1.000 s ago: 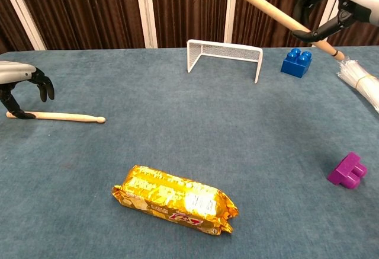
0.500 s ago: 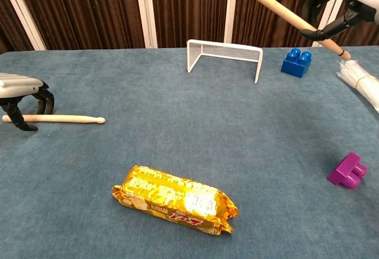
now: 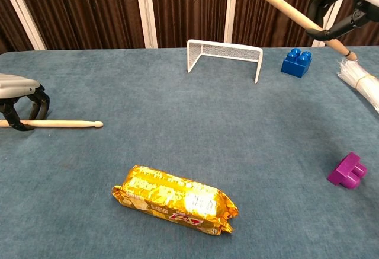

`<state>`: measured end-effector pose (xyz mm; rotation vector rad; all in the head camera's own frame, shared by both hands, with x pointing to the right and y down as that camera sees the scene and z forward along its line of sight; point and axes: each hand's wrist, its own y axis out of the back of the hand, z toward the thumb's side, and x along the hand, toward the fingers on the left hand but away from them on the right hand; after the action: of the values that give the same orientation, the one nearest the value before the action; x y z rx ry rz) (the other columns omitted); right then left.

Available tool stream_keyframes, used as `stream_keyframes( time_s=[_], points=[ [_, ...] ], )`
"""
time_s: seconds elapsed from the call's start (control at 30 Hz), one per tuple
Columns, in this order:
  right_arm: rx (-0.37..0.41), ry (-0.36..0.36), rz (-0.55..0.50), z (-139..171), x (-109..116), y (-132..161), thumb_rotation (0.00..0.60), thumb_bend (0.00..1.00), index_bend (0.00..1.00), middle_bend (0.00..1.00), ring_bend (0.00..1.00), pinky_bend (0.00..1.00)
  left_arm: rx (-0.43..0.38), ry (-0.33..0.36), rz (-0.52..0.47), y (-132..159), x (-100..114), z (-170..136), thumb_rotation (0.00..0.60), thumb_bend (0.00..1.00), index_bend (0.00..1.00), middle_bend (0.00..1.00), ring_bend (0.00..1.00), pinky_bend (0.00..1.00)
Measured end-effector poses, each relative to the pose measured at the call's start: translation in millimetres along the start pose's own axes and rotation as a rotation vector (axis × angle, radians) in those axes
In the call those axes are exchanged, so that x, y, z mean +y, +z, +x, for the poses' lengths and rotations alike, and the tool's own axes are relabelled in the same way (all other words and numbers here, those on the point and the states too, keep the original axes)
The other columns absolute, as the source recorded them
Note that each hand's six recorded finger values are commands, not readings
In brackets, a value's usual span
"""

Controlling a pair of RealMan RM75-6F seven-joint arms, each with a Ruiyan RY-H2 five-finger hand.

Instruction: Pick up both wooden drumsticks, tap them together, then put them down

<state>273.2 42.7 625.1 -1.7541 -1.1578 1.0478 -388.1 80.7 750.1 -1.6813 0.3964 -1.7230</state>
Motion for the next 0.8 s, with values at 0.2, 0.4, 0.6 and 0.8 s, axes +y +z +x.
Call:
stream_keyframes(
  time_s=[0.2,0.4,0.6,0.8],
  points=[
    [-0.005,0.002,0.0,0.9,-1.1,-1.3,0.6,0.56,0.77,0.64,0.38,0.0,-0.008,-0.002,0.004,5.8,-0.2,-0.4,0.6,0.47,0.51,0.5,0.06,0.02],
    [-0.011,0.0,0.001,-2.1,-3.4,-1.7,0.6,0.56,0.78,0.64,0.39,0.0,-0.018,0.0,0.016,9.0,1.0,-2.3,0.6,0.47,0.52,0.52,0.06,0.02],
    [-0.019,-0.001,-0.001,-2.0,-5.0,-3.7,0.6,0.56,0.78,0.64,0.39,0.0,-0.016,-0.006,0.031,8.6,-0.1,-3.9,0.6,0.47,0.52,0.53,0.07,0.02],
    [-0.019,-0.003,-0.001,-1.7,-4.8,-3.2,0.6,0.56,0.78,0.64,0.39,0.0,-0.013,-0.015,0.047,8.9,-1.5,-5.4,0.6,0.47,0.53,0.55,0.07,0.02]
  ],
)
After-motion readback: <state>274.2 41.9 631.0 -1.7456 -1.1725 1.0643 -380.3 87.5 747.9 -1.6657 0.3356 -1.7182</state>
